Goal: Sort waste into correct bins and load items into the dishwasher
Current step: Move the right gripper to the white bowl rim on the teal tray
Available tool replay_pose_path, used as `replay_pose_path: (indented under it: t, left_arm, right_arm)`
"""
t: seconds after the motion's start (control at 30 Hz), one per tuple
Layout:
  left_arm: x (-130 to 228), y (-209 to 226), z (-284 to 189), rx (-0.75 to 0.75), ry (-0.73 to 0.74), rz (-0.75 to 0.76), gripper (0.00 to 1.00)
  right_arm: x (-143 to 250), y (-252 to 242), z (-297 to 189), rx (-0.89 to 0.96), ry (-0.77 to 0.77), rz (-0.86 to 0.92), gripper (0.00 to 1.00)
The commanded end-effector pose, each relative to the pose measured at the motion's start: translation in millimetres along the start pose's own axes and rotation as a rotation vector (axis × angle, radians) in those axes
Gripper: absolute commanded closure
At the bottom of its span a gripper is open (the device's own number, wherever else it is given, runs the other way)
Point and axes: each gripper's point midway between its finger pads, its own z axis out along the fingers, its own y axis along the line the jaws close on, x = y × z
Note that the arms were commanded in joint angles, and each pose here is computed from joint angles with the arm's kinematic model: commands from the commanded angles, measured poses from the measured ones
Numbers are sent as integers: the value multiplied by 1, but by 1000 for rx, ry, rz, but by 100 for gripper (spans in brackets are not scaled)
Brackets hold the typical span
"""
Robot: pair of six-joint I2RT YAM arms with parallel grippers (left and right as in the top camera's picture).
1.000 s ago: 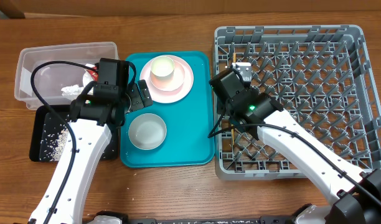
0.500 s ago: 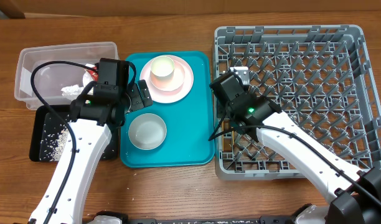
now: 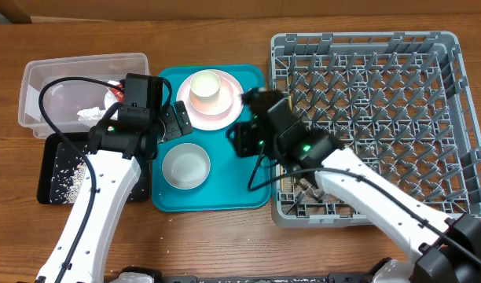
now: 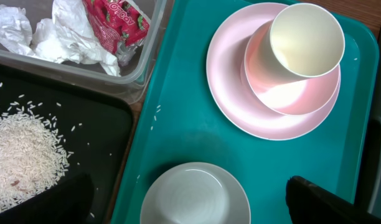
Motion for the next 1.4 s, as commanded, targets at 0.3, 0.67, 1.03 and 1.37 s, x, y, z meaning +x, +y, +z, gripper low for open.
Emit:
replay_pose_path:
  t: [0.3,0.67,1.03,1.37]
  left_arm:
    - [-12,9,-6,-59,-56,20,0]
    - [-56,139,-62,-788,-325,-17,0]
    - [-47,195,-66,-870,-246,-141,0]
    - [-29,135,-16,-425,-89,-167,0]
  right_arm:
    - [26,43,5,-66,30,-82,69]
    - [43,62,25,-100,53,-125,69]
    - [90,106,82,-204,60,-418,69]
    - [104,100,107,-9,-52,-644,69]
